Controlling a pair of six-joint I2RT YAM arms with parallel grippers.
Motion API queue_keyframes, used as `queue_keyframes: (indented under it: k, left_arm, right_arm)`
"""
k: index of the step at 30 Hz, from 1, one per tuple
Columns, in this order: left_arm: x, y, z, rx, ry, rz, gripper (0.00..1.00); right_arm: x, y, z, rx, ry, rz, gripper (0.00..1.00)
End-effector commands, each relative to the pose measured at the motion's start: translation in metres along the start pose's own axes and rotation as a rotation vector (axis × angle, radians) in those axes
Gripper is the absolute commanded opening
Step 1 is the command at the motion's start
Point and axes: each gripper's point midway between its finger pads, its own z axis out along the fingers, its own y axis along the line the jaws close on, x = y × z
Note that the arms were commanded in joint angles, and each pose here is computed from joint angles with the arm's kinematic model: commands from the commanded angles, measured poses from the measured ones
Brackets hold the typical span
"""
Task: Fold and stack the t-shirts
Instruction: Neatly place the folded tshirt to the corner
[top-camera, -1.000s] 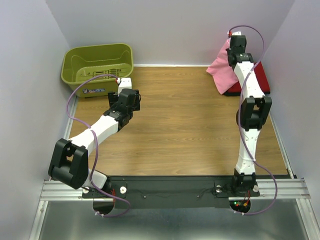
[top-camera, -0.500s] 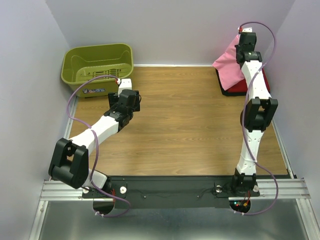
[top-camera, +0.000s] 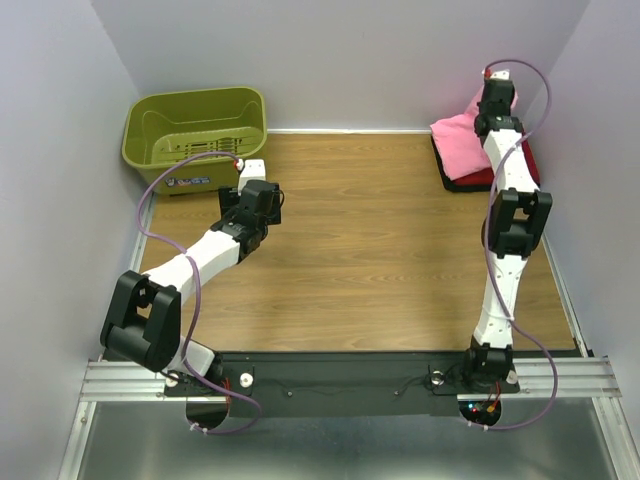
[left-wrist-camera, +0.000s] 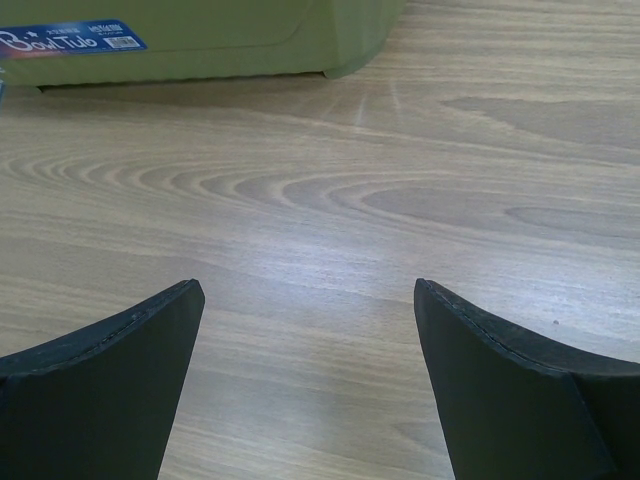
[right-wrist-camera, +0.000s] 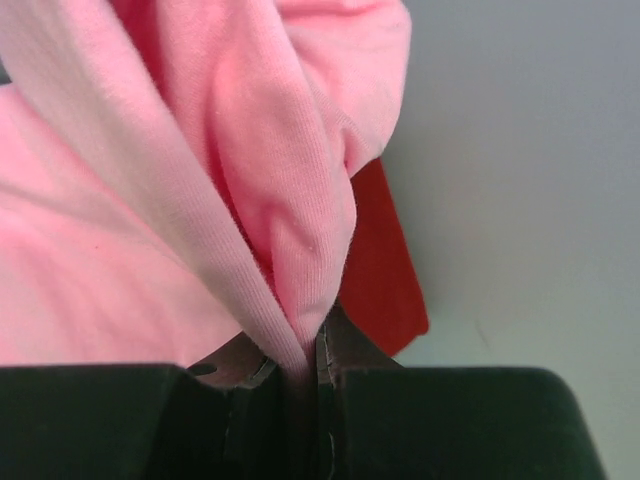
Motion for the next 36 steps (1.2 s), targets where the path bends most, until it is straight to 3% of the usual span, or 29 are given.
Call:
queue_keyframes:
  k: [1,9,12,13,14,16,19,21,26,28,30,31,32,36]
  left_arm:
    - [-0.001,0.0,0.001,-0.006,-0.022,-0.014,0.98]
    - [-0.002,-0.002,0.002,0.0,-0.022,-0.008,0.98]
    - [-0.002,-0.003,0.001,0.004,-0.023,-0.005,0.98]
    - [-0.003,-0.003,0.001,0.005,-0.025,-0.005,0.98]
    - [-0.004,-0.003,0.0,0.007,-0.027,-0.006,0.98]
    - [-0.006,-0.003,-0.001,0.008,-0.032,-0.01,0.98]
    - [-0.011,-0.001,-0.004,0.007,-0.048,-0.017,0.98]
    - [-0.015,-0.002,-0.006,0.008,-0.055,-0.022,0.98]
    - [-0.041,0.007,-0.026,0.014,-0.117,-0.072,0.99]
    - [-0.053,0.011,-0.036,0.02,-0.145,-0.094,0.99]
    - [-0.075,0.021,-0.057,0.028,-0.189,-0.13,0.99]
    - [-0.091,0.028,-0.073,0.036,-0.235,-0.163,0.99]
    - [-0.101,0.033,-0.083,0.039,-0.254,-0.175,0.99]
    - [-0.124,0.06,-0.126,0.034,-0.325,-0.219,0.99]
  right_arm:
    - [0.005,-0.007,0.028,0.099,-0.039,0.019,0.07]
    - [0.034,-0.011,0.052,0.216,-0.006,0.046,0.1]
    - [0.046,-0.024,0.057,0.294,0.012,0.077,0.15]
    - [0.046,-0.027,0.057,0.311,0.014,0.081,0.24]
    - [0.05,-0.029,0.057,0.333,0.021,0.09,0.42]
    - [0.048,-0.04,0.052,0.395,0.025,0.111,0.64]
    - [0.032,-0.062,0.033,0.464,0.004,0.164,0.82]
    - [0.026,-0.073,0.021,0.494,-0.004,0.193,0.85]
    - [0.002,-0.114,-0.035,0.515,-0.052,0.284,0.98]
    - [0.013,-0.113,-0.049,0.471,-0.042,0.286,1.0]
    - [-0.01,-0.137,-0.096,0.435,-0.127,0.394,1.0]
    - [-0.001,-0.13,-0.102,0.379,-0.123,0.396,1.0]
    - [-0.02,-0.152,-0.14,0.369,-0.194,0.459,1.0]
    - [-0.023,-0.174,-0.217,0.265,-0.314,0.625,1.0]
